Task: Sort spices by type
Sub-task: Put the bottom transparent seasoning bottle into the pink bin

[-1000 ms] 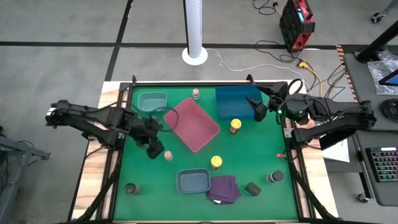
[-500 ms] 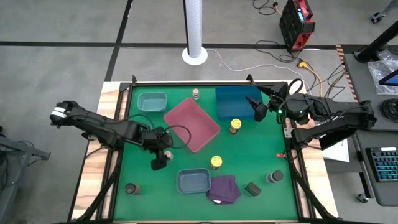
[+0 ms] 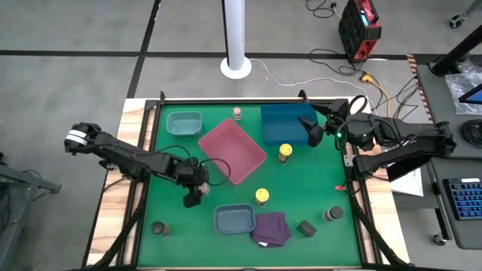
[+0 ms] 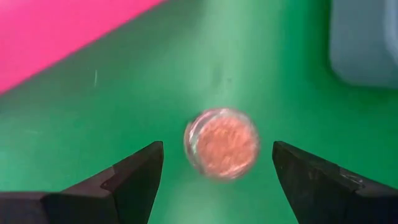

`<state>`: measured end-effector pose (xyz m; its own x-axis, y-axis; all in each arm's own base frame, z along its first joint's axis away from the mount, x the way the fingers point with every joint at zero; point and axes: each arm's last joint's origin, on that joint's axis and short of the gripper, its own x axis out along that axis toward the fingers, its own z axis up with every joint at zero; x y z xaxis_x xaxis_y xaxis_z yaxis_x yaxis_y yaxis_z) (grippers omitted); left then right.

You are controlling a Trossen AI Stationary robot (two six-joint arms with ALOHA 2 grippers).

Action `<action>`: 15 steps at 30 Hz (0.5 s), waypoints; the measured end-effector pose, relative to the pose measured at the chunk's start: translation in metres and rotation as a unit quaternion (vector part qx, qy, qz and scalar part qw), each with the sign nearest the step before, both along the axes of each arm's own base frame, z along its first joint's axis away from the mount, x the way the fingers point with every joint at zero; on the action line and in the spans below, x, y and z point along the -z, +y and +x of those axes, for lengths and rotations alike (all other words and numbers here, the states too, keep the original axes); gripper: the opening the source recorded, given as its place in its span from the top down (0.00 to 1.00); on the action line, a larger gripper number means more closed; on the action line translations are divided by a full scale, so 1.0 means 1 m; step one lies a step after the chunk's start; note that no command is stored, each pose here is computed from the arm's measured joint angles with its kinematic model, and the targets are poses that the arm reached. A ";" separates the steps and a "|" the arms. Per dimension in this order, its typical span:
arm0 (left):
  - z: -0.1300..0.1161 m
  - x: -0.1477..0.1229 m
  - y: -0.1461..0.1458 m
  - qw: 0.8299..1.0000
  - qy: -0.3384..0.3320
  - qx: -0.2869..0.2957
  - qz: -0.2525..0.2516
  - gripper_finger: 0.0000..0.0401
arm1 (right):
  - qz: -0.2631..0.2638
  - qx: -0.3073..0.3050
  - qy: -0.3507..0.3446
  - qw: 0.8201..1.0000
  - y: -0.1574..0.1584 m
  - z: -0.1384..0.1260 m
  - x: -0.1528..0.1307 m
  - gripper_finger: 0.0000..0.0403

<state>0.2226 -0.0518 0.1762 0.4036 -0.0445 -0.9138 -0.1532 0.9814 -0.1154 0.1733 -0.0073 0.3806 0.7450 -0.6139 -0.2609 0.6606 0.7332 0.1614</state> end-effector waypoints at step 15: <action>0.011 0.025 -0.003 1.000 0.019 0.000 -0.003 0.51 | 0.001 0.000 -0.004 1.000 0.000 0.001 -0.001 0.13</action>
<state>0.2341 -0.0550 0.1512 0.3678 -0.0497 -0.9286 -0.1578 0.9807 -0.1150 0.1740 -0.0072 0.3812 0.7470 -0.6138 -0.2556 0.6596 0.7325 0.1686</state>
